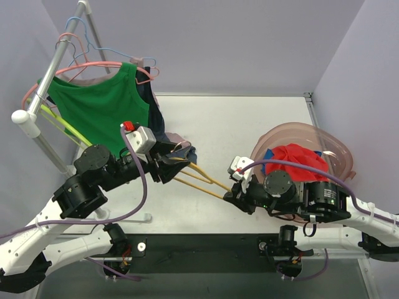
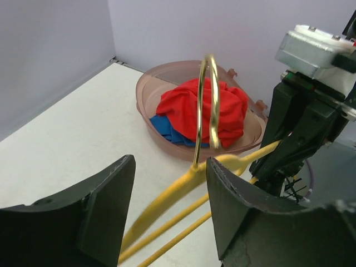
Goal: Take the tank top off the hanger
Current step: Place the hanger at the clothesline.
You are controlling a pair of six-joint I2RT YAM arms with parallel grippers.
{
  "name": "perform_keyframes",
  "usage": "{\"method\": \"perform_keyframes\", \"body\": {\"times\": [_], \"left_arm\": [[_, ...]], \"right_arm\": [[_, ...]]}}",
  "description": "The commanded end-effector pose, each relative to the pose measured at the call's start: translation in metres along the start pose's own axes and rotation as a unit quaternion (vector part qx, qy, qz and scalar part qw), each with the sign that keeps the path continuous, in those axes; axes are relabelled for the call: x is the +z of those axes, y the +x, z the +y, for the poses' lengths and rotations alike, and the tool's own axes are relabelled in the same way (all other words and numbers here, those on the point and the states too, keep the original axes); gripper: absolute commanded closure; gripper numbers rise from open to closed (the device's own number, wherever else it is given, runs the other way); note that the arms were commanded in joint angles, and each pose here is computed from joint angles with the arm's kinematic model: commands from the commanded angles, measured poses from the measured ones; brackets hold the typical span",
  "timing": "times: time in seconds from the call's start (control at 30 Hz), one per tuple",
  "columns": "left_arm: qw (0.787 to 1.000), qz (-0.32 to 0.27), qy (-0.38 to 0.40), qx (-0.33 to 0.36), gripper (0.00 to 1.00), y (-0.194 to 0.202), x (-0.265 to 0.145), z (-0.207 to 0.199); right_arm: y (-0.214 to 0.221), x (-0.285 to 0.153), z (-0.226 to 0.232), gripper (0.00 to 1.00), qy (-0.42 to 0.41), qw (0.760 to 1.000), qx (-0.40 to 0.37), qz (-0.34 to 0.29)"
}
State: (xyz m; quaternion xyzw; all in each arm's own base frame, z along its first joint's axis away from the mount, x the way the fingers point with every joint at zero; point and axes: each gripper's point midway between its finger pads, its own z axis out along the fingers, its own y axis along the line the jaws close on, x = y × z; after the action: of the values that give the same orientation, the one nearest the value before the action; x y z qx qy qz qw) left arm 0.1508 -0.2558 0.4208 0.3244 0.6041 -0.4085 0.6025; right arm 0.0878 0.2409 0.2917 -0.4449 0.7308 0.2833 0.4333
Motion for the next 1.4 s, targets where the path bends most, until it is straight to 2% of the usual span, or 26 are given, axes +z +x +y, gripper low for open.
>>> {"method": "perform_keyframes", "body": {"times": [0.0, 0.23, 0.47, 0.63, 0.83, 1.03, 1.23, 1.37], "left_arm": [[1.000, -0.015, -0.020, 0.015, 0.32, -0.020, -0.016, 0.005], [1.000, 0.002, 0.002, 0.018, 0.10, -0.008, -0.024, -0.004], [0.998, 0.041, 0.040, 0.008, 0.07, 0.023, -0.028, -0.016], [0.997, 0.061, 0.043, 0.000, 0.07, 0.042, -0.032, -0.016], [0.999, 0.036, -0.009, 0.027, 0.07, 0.023, -0.044, 0.001], [0.996, 0.037, -0.063, 0.042, 0.05, 0.010, -0.049, 0.019], [0.998, 0.016, -0.053, 0.016, 0.05, -0.005, -0.046, 0.012], [1.000, 0.021, -0.019, 0.014, 0.05, 0.002, -0.041, 0.001]], "right_arm": [[-0.033, -0.014, -0.014, 1.00, 0.035, 0.998, -0.002, -0.051], [-0.052, -0.028, -0.047, 1.00, 0.122, 0.991, -0.017, -0.053], [-0.094, -0.033, -0.064, 1.00, 0.141, 0.988, -0.034, -0.062], [-0.116, -0.021, -0.083, 1.00, 0.159, 0.985, -0.037, -0.049], [-0.096, -0.006, -0.074, 1.00, 0.130, 0.991, -0.036, -0.008], [-0.044, -0.006, -0.065, 1.00, 0.107, 0.994, -0.010, 0.031], [-0.017, -0.019, -0.054, 1.00, 0.087, 0.996, 0.023, 0.027], [-0.024, -0.029, -0.062, 1.00, 0.110, 0.994, 0.024, 0.008]]}}
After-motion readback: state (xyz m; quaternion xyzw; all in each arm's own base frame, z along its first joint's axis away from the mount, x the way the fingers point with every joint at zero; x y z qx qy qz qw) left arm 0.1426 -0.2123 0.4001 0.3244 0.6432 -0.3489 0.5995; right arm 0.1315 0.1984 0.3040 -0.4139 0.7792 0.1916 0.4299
